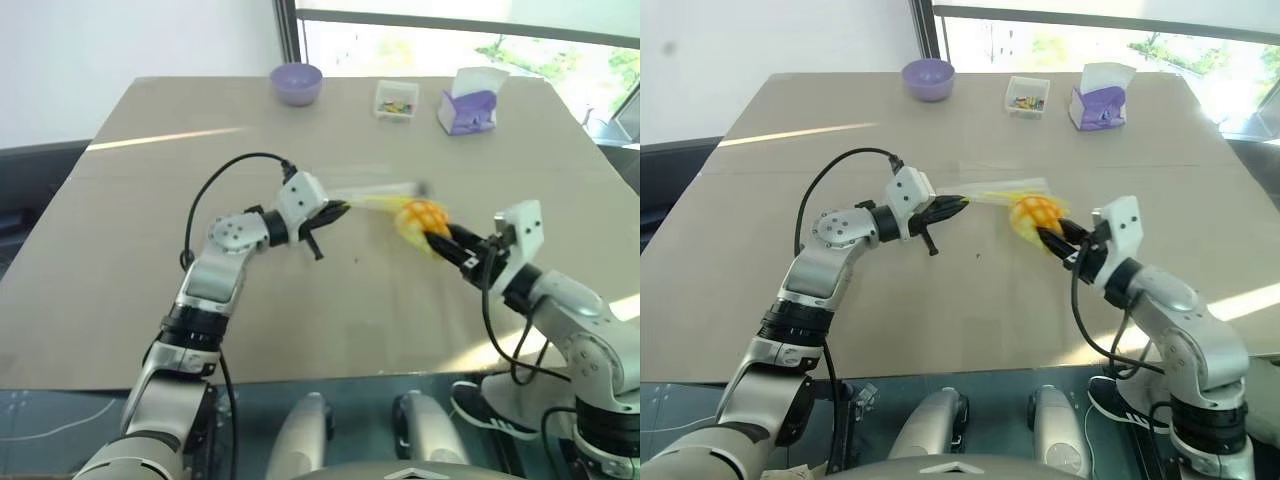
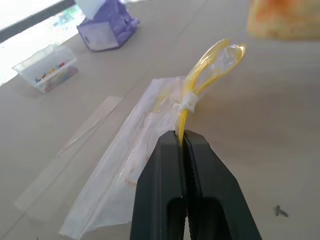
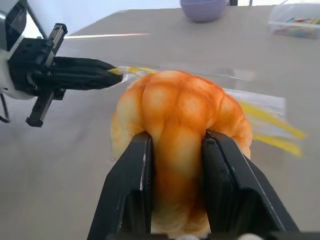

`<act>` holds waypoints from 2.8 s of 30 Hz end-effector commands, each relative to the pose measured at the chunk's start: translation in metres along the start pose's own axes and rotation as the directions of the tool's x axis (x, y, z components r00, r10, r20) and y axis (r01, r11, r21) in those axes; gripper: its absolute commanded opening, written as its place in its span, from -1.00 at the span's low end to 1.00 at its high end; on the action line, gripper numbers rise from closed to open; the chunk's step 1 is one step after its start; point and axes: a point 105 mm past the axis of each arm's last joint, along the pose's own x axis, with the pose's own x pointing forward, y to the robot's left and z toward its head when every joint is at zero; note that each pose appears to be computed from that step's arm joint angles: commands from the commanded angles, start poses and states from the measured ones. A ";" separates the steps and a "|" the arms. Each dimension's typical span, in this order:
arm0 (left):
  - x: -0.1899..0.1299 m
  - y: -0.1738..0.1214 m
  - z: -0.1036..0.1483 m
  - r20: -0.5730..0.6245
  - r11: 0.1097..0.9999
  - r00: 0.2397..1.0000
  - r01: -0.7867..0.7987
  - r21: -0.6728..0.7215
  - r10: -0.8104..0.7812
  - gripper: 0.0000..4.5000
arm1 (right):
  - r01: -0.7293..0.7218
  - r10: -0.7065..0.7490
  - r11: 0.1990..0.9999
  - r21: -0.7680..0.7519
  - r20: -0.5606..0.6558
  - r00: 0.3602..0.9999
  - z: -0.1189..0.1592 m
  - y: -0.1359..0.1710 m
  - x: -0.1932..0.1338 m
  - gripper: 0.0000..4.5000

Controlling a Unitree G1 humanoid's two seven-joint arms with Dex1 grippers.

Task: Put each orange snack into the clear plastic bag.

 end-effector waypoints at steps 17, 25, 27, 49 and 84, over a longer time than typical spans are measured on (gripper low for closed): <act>-0.008 -0.017 0.013 0.064 0.997 0.996 0.057 0.049 -0.060 -1.00 | -0.020 0.033 0.991 0.132 -0.098 0.995 -0.020 -0.008 0.020 -0.38; -0.014 -0.039 0.009 0.068 0.983 0.981 0.176 0.048 -0.179 -1.00 | 0.011 -0.012 0.946 0.323 0.003 1.000 -0.009 -0.014 0.034 -0.38; -0.016 -0.042 0.009 0.068 0.979 0.977 0.201 0.041 -0.203 -1.00 | 0.025 -0.029 0.938 0.347 0.007 1.000 -0.009 -0.016 0.037 -0.38; -0.019 -0.029 0.001 0.032 0.946 0.955 0.288 0.147 -0.295 -1.00 | -0.039 0.021 0.987 0.157 0.110 0.994 0.001 -0.003 0.033 -0.38; -0.003 -0.018 0.007 0.089 0.900 0.933 0.306 0.311 -0.348 -1.00 | 0.142 -0.135 0.978 -0.149 0.058 0.989 -0.019 -0.010 0.041 -0.38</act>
